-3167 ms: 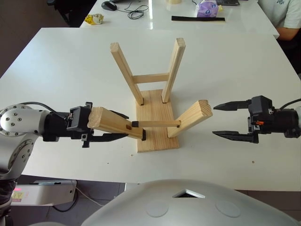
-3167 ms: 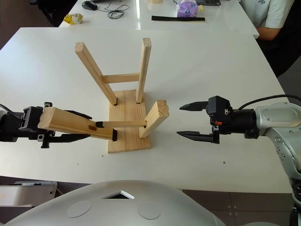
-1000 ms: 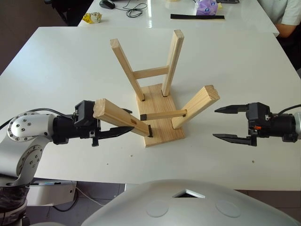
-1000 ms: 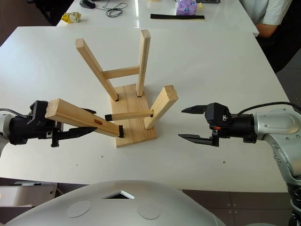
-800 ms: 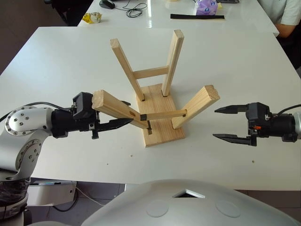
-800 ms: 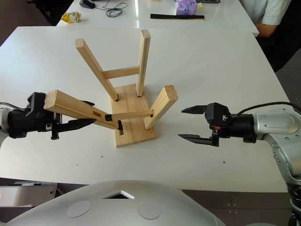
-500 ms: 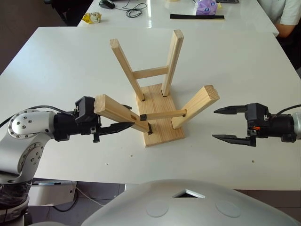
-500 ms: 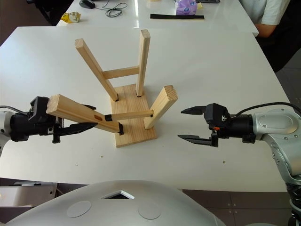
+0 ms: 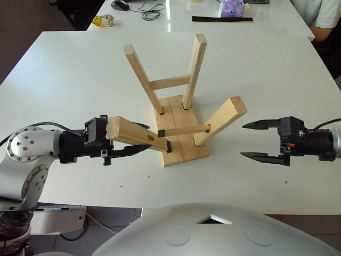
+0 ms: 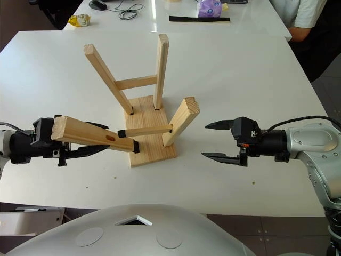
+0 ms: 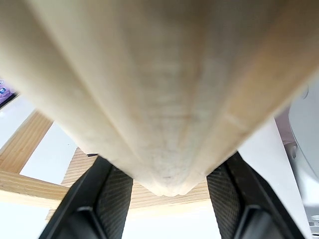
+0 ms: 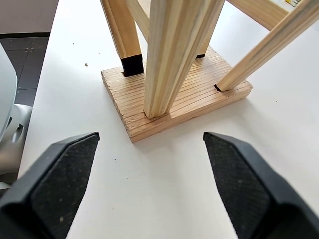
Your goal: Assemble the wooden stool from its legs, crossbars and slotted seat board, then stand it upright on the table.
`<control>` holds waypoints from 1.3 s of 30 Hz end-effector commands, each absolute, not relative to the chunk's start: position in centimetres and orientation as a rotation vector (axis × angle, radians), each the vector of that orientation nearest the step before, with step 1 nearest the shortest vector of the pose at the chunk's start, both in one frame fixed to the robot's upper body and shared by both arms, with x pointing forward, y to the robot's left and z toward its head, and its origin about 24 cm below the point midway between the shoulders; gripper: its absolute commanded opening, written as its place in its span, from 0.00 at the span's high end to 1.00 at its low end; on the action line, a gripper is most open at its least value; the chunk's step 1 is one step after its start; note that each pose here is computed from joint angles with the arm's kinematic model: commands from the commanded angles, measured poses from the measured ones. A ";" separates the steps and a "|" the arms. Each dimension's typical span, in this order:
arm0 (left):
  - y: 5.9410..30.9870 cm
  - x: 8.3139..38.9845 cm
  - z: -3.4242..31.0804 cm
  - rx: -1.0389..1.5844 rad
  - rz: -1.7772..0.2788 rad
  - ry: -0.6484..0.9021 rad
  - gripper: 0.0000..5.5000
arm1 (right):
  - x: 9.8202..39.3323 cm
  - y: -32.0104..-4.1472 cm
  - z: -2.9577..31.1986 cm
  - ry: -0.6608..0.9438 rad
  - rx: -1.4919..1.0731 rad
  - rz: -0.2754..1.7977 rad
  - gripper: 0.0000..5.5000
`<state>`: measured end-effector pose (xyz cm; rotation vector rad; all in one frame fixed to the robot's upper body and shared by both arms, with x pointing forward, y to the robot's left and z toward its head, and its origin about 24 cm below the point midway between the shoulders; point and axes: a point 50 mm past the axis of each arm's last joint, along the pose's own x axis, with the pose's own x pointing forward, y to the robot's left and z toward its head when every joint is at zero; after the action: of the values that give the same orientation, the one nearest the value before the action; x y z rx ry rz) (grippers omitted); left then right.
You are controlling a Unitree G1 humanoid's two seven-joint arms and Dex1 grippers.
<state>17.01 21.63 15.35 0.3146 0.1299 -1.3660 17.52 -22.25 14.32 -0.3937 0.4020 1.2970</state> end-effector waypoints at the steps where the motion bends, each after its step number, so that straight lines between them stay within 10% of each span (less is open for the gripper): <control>1: 22.3 16.8 14.7 0.341 -1.379 0.245 0.63 | 17.5 -22.3 14.7 0.386 -0.428 1.286 0.30; 39: 23.9 18.6 17.0 0.401 -1.316 0.287 0.63 | 17.3 -22.3 14.8 0.382 -0.440 1.266 0.30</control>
<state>18.31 23.46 16.96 0.3680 0.2323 -1.3511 17.20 -22.37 14.47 -0.4098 0.3929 1.2682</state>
